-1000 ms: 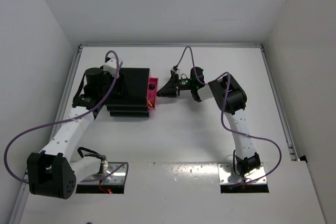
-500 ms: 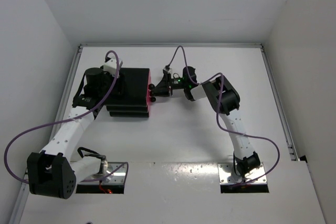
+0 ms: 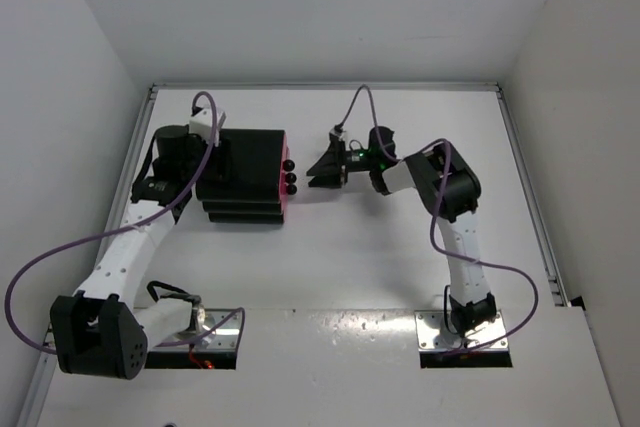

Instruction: Sort the tools into containers

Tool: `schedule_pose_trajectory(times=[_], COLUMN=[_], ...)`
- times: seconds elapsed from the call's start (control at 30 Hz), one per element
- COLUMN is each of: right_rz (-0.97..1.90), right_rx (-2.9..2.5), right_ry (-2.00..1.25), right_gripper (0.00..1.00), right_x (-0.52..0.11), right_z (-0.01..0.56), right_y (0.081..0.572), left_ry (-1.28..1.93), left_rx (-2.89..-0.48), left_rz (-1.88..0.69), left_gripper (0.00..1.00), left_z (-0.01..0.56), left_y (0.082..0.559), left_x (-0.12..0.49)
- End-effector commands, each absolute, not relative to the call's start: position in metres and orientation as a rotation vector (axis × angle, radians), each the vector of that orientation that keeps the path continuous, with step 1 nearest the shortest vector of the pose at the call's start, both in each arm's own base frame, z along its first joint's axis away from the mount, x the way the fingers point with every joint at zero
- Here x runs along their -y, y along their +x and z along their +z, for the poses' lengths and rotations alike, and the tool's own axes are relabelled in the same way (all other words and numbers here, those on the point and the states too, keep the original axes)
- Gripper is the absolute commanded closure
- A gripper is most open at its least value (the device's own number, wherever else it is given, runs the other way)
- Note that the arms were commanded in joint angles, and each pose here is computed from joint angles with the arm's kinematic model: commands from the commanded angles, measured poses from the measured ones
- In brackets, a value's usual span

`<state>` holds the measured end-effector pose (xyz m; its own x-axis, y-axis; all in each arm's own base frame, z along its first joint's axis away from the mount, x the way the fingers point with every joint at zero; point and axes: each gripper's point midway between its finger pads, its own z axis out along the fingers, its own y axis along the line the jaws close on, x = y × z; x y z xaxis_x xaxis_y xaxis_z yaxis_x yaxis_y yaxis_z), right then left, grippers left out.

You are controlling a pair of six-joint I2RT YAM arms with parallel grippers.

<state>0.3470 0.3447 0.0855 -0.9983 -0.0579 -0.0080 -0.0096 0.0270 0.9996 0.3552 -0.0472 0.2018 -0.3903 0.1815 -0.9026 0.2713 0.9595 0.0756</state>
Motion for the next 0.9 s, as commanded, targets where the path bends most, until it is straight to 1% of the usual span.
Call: schedule_pose_trajectory(times=[0.0,0.03,0.07,0.17,0.2,0.27,0.3,0.33,0.37,0.4,0.43,0.53,0.67,0.7,0.87], right_rz=[-2.356,-2.351,-2.376,-2.372,-2.381,-2.381,-2.273,-2.235,-2.191,-2.148,-2.056,-2.076,-2.077,-2.062,-2.064], right_rx=[2.274,2.282,2.289,2.329,2.349,2.433,2.465,2.525,2.677,2.730,2.734,2.726,2.701,2.692,2.635], right_ry=[0.281,0.252,0.285,0.269,0.283,0.364,0.252,0.268,0.432,0.488,0.454,0.469,0.518,0.475,0.508], right_gripper=[0.48,0.48,0.48,0.48,0.48,0.48,0.48,0.48,0.48,0.48,0.48,0.48,0.48,0.48,0.47], right_x=[-0.310,-0.304,-0.295,-0.284,-0.280,-0.280,-0.280,-0.279,-0.282,-0.285,-0.290,-0.302,-0.321,-0.322,-0.344], right_z=[0.144,0.143,0.155,0.158,0.165,0.163,0.154,0.157,0.144,0.150,0.141,0.147,0.146,0.139,0.132], right_y=[0.355,0.353,0.352,0.352,0.353,0.359,0.362,0.364,0.372,0.380,0.370,0.377,0.385,0.387,0.381], left_ry=[0.276,0.264,0.255,0.189,0.152,0.074,0.047,0.008,-0.003,-0.003,-0.034,-0.036,-0.031,-0.023,-0.010], left_rx=[-1.942,-1.942,-1.920,-1.955,-1.948,-1.963,-1.978,-1.980,-1.980,-1.999,-2.009,-2.052,-2.086,-2.085,-2.121], left_rz=[-0.101,-0.093,-0.097,-0.041,-0.018,0.056,0.083,0.104,0.111,0.110,0.137,0.131,0.063,0.049,0.030], left_gripper=[0.40,0.40,0.40,0.40,0.40,0.40,0.40,0.40,0.40,0.40,0.40,0.42,0.42,0.42,0.44], left_z=[0.238,0.241,0.252,0.246,0.250,0.245,0.238,0.235,0.235,0.228,0.226,0.213,0.200,0.200,0.186], left_y=[0.354,0.355,0.357,0.355,0.354,0.351,0.349,0.349,0.349,0.349,0.346,0.348,0.351,0.351,0.350], left_x=[0.039,0.035,0.035,0.017,0.010,-0.008,-0.017,-0.027,-0.031,-0.031,-0.041,-0.046,-0.047,-0.045,-0.044])
